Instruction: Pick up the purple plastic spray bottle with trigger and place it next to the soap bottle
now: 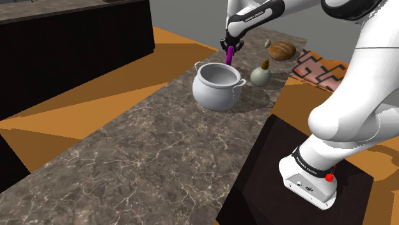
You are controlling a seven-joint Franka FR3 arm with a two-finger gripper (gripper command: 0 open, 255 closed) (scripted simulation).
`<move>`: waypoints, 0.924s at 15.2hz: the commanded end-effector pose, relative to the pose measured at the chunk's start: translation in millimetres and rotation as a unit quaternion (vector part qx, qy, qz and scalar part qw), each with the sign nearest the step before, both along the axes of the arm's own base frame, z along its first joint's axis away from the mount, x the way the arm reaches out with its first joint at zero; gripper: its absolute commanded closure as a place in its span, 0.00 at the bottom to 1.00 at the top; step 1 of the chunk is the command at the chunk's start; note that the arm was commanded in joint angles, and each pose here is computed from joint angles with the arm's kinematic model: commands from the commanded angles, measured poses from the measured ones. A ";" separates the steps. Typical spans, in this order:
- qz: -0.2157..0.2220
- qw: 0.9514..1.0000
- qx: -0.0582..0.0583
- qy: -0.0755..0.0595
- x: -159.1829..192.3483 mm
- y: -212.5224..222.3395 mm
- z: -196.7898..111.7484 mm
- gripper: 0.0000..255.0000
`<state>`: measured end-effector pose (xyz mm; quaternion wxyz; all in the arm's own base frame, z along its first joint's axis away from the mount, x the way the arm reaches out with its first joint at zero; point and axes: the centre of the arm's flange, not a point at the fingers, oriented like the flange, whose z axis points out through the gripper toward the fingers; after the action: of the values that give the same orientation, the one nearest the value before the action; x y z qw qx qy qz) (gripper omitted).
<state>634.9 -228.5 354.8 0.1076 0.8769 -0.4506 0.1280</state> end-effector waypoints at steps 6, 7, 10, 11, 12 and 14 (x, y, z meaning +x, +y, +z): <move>-0.002 1.000 0.002 0.006 0.4 -3.1 -45.0 1.00; -0.002 1.000 0.002 0.007 0.4 -3.0 -45.0 1.00; -0.002 1.000 0.002 0.006 0.4 -3.1 -45.0 1.00; -0.002 1.000 0.002 0.006 0.4 -3.1 -45.0 1.00; -0.002 1.000 0.002 0.006 0.4 -3.1 -45.0 1.00; -0.002 1.000 0.002 0.006 0.4 -3.1 -45.0 1.00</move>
<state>638.0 -228.8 317.2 0.1079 0.8770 -0.4509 0.1264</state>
